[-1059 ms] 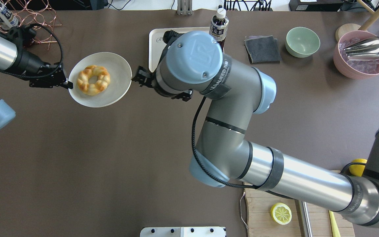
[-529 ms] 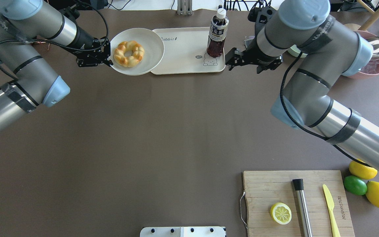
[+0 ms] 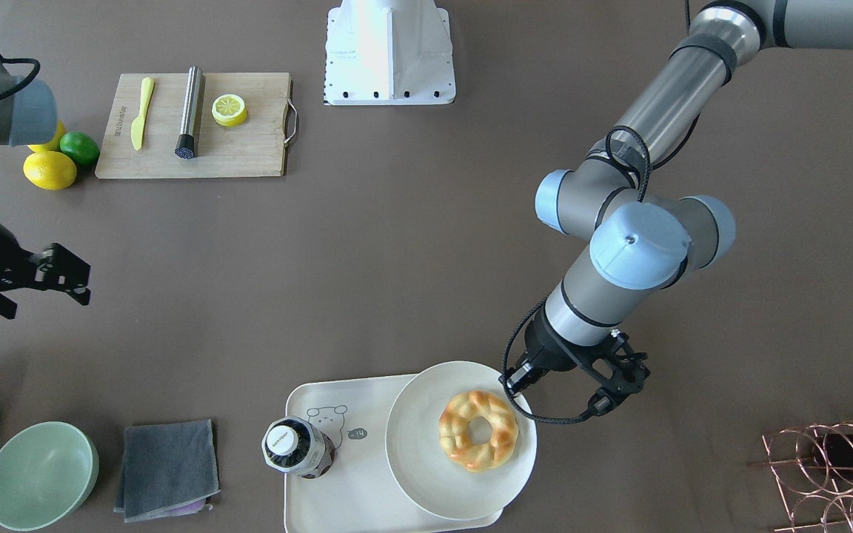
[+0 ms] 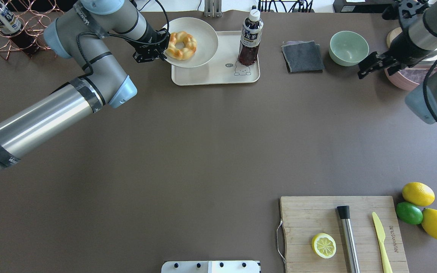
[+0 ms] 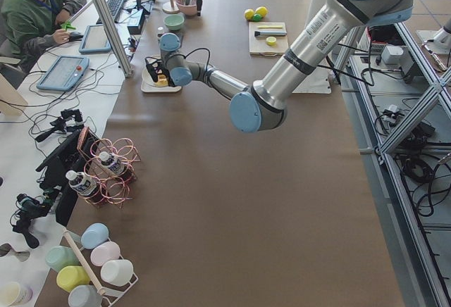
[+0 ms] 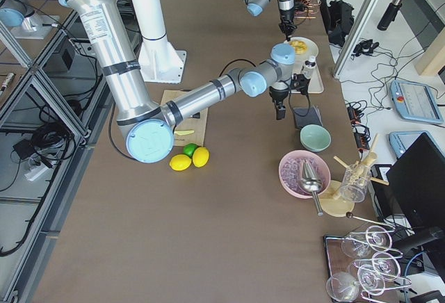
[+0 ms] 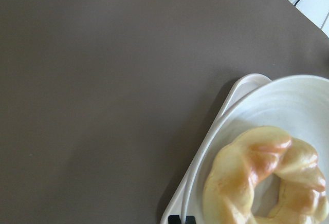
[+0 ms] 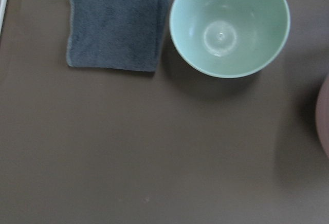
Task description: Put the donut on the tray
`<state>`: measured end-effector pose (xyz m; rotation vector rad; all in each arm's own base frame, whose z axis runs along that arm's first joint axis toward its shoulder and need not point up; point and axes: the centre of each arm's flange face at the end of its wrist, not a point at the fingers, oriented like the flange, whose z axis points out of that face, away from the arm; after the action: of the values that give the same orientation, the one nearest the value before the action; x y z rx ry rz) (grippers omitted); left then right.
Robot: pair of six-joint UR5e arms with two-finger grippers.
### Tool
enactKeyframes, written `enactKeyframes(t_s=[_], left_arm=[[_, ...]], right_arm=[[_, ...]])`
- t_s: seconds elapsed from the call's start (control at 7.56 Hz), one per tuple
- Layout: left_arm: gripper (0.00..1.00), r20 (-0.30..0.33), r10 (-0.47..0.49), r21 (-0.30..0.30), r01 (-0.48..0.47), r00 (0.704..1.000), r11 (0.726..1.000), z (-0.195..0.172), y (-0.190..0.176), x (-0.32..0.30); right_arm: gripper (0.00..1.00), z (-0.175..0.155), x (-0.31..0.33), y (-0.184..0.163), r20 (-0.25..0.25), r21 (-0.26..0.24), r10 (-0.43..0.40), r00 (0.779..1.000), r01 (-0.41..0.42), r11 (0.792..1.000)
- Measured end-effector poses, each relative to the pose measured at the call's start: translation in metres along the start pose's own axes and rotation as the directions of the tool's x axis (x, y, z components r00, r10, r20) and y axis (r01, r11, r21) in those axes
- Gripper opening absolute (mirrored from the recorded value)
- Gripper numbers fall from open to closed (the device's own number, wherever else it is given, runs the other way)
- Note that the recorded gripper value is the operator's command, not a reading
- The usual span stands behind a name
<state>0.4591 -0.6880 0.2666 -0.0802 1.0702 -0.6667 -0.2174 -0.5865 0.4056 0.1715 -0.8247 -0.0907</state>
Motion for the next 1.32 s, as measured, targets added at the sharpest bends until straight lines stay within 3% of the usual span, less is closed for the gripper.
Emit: enactKeyframes(t_s=[0.13,0.26,0.4,0.66,0.93,1.06,1.32], left_arm=[[0.0,0.015,-0.006,0.022,0.005,1.0,1.0,0.017,0.008,0.019],[0.46,0.025,-0.004,0.043,0.003,1.0,0.999,0.033,0.015,0.026],[0.99,0.027,0.005,0.058,-0.007,1.0,0.998,0.043,0.017,0.028],[0.99,0.017,0.089,0.064,-0.09,0.996,0.994,0.046,0.022,0.038],[0.99,-0.005,0.164,0.06,-0.164,0.986,0.985,0.031,0.026,0.047],[0.99,0.001,0.2,0.036,-0.2,0.98,0.979,0.015,0.026,0.038],[0.99,0.08,0.306,-0.047,-0.303,0.949,0.952,-0.036,0.028,-0.014]], right_arm=[[1.0,-0.006,0.057,0.008,0.012,-0.027,-0.018,1.0,0.019,0.999],[1.0,-0.008,0.11,0.02,0.015,-0.047,-0.034,0.999,0.034,0.998],[1.0,-0.01,0.156,0.031,0.01,-0.057,-0.053,0.999,0.053,0.997],[1.0,-0.011,0.22,0.044,-0.005,-0.072,-0.069,0.998,0.068,0.995],[1.0,-0.01,0.244,0.05,-0.013,-0.082,-0.068,0.998,0.067,0.994],[1.0,-0.007,0.252,0.055,-0.016,-0.09,-0.057,0.998,0.056,0.994],[1.0,-0.002,0.283,0.074,-0.032,-0.111,0.004,0.999,-0.008,0.994]])
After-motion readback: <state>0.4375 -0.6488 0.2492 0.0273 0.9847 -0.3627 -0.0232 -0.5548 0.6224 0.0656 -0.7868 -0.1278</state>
